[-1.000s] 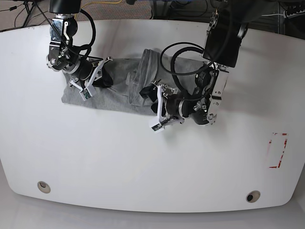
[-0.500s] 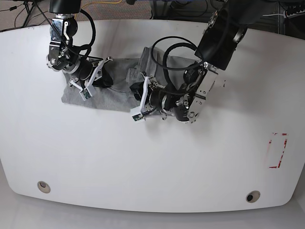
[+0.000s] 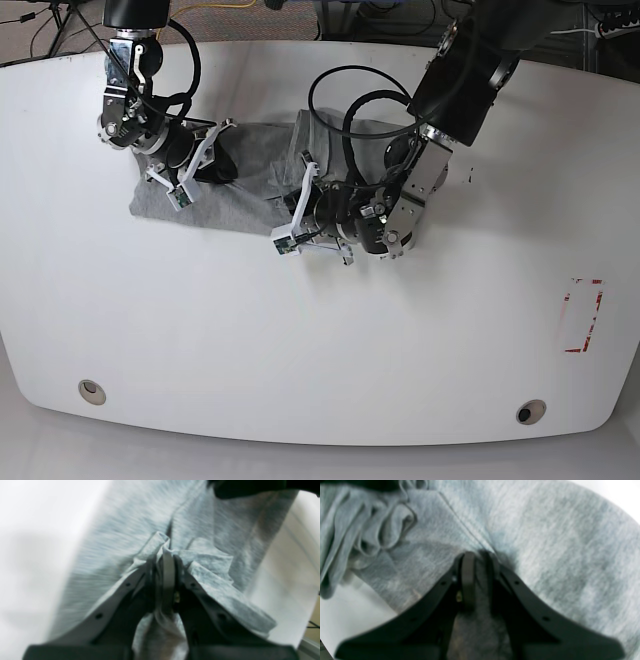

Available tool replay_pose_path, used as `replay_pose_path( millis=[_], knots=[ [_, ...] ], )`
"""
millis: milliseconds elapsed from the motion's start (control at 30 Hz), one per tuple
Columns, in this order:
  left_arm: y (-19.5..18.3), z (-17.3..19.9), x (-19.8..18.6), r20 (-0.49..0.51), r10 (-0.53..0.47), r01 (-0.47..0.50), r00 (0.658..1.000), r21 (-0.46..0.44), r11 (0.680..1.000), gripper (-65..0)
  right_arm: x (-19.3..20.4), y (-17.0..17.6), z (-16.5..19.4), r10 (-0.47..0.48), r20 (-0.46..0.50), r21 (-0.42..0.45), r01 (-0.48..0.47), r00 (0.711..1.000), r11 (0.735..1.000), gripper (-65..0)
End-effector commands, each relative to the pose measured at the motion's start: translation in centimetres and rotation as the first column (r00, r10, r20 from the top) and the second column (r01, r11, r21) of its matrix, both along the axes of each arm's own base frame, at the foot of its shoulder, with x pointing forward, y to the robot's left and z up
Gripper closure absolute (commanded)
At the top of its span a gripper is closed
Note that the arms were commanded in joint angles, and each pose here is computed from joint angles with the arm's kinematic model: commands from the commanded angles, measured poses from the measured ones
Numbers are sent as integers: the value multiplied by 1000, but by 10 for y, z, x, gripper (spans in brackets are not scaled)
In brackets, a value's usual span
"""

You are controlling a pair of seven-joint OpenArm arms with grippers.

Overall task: Layout the t-shirt on the table in an organized manner, then fold the t-shirt properly
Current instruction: 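Lay the folded end down with the left gripper and press it flat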

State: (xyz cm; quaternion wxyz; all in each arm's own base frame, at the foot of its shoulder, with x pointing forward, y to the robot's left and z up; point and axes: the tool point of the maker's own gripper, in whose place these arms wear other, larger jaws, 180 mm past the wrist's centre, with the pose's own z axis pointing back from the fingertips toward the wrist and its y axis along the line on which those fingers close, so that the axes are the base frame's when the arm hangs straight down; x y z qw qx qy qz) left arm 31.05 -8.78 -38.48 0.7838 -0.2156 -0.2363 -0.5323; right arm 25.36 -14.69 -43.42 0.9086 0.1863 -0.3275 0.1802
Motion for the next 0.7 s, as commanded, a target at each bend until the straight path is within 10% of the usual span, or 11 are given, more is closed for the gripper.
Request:
replay_pose_path(
  millis=[0, 667],
  knots=[
    [-7, 24, 15, 78, -5, 7, 997, -28, 1000, 0, -22, -15, -21, 19, -115, -107, -31, 993, 994, -87],
    [-10, 57, 49, 190, 27, -22, 981, -30, 999, 0, -22, -14, -21, 20, -115, -106, -33, 993, 994, -87]
  ],
)
